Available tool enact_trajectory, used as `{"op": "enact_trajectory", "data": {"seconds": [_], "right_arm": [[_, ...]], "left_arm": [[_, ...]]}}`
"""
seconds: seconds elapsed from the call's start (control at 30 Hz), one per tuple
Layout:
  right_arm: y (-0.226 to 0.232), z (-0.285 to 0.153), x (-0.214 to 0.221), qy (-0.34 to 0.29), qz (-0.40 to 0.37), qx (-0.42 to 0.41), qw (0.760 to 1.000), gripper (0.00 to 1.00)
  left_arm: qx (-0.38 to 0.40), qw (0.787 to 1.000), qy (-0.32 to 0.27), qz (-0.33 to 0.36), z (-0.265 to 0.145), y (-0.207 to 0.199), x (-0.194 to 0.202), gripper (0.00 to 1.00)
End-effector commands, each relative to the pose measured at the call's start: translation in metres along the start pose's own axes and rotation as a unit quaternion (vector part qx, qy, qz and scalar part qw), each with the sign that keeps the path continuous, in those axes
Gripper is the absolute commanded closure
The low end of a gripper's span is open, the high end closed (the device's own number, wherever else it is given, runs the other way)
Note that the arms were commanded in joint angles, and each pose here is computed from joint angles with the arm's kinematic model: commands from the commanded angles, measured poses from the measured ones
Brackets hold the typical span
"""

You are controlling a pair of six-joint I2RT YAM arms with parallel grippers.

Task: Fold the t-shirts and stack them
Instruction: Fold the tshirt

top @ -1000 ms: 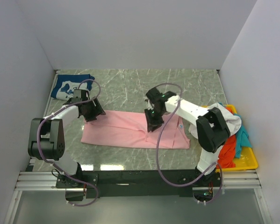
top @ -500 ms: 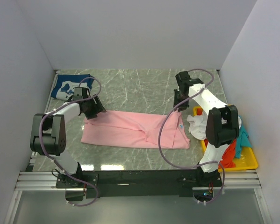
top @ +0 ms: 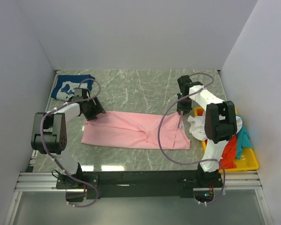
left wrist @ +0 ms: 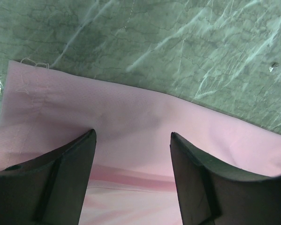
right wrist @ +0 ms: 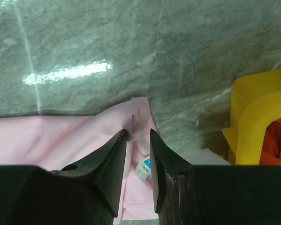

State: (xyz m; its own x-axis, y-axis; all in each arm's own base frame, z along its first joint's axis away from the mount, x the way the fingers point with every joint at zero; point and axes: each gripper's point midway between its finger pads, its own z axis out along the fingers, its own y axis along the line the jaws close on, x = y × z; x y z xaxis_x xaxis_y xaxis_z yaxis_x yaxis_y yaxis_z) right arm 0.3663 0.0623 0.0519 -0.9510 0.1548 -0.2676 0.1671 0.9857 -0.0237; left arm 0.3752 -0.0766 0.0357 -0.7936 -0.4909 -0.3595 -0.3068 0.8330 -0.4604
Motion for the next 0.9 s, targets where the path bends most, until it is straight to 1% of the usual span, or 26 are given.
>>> {"op": "enact_trajectory", "data": {"seconds": [0.0, 0.17, 0.4, 0.5, 0.53, 0.63, 0.77, 0.8, 0.87], "right_arm": [[-0.007, 0.012, -0.006, -0.009, 0.003, 0.006, 1.000, 0.66], [0.006, 0.019, -0.010, -0.011, 0.008, -0.036, 0.999, 0.65], [0.005, 0.036, -0.005, 0.007, 0.006, -0.028, 1.000, 0.67], [0.002, 0.041, -0.004, 0.011, 0.006, -0.021, 1.000, 0.80], [-0.001, 0.042, -0.003, 0.014, 0.007, -0.013, 1.000, 0.88], [-0.010, 0.041, -0.004, 0.012, 0.011, 0.012, 1.000, 1.00], [-0.019, 0.034, -0.003, 0.006, 0.021, 0.033, 0.999, 1.00], [-0.021, 0.032, -0.002, 0.007, 0.023, 0.035, 0.999, 1.00], [-0.023, 0.028, -0.003, 0.003, 0.027, 0.040, 0.999, 1.00]], "left_arm": [[0.002, 1.000, -0.015, 0.002, 0.002, -0.004, -0.014, 0.30], [0.003, 1.000, -0.013, 0.000, 0.002, -0.003, -0.013, 0.30], [-0.004, 1.000, -0.009, -0.002, 0.004, 0.004, -0.009, 0.30], [-0.008, 1.000, -0.008, -0.006, 0.004, 0.010, -0.007, 0.30], [-0.013, 1.000, -0.008, -0.009, 0.005, 0.013, -0.006, 0.30], [-0.042, 0.999, -0.014, -0.016, 0.005, 0.028, -0.004, 0.30], [-0.060, 0.998, -0.019, -0.028, 0.003, 0.039, 0.005, 0.30], [-0.068, 0.997, -0.027, -0.040, 0.001, 0.048, 0.001, 0.30], [-0.078, 0.995, -0.040, -0.044, -0.004, 0.052, -0.001, 0.30]]}}
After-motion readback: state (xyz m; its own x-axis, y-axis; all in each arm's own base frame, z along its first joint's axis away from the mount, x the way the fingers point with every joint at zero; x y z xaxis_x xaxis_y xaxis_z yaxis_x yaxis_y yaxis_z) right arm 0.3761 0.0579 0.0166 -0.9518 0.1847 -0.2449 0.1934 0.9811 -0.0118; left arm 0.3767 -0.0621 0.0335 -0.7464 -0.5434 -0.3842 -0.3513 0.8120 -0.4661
